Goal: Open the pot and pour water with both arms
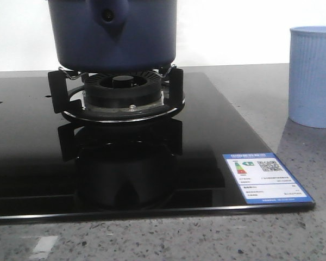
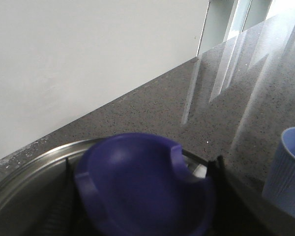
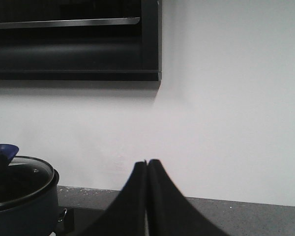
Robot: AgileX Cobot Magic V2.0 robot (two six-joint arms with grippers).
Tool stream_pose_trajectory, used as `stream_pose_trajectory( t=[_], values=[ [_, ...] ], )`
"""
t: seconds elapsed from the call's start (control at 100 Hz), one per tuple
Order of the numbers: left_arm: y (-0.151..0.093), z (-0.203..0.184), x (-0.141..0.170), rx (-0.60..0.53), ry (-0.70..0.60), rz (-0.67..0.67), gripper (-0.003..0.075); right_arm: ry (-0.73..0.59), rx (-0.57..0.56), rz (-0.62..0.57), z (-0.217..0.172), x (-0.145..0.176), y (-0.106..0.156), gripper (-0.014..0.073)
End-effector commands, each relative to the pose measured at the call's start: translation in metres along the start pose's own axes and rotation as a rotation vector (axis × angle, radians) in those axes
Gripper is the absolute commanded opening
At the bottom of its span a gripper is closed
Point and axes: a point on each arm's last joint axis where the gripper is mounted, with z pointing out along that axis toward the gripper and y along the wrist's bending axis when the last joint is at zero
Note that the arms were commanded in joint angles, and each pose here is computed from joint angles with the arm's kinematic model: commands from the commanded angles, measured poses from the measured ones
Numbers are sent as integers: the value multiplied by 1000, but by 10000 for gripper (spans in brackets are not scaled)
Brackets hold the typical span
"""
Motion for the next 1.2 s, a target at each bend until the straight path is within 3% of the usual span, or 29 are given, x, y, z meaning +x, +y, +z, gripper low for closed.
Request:
stream_pose_trajectory(
  t=[0.0, 0.15, 0.27, 0.47, 0.59, 0.71, 0.88, 1.07, 1.19],
  values=[
    [-9, -12, -27, 19, -103, -11, 559, -74, -16, -7, 0, -15, 1, -69],
    [-10, -12, -28, 23, -106, -11, 578, -63, -10, -7, 0, -14, 1, -69],
    [-19, -27, -41, 30, -147, 14, 532, -47, -2, -7, 0, -12, 0, -69],
    [-54, -91, -80, -17, -310, 57, 246, -19, 13, -8, 0, -10, -1, -69],
    [-81, -140, -84, -49, -397, 79, 151, -13, 19, -9, -5, -10, -2, -74],
    [-105, -181, -59, -75, -422, 100, 92, 11, 42, -62, -13, -5, -5, -74],
    [-123, -213, 9, -130, -383, 136, -20, 20, 41, -110, -27, 19, -5, -74],
    [-136, -235, 70, -162, -401, 137, -19, 11, 19, -22, -44, 49, -3, -74],
    [-140, -241, 97, -162, -414, 143, -19, -12, 10, 35, -51, 51, -3, -74]
  ],
)
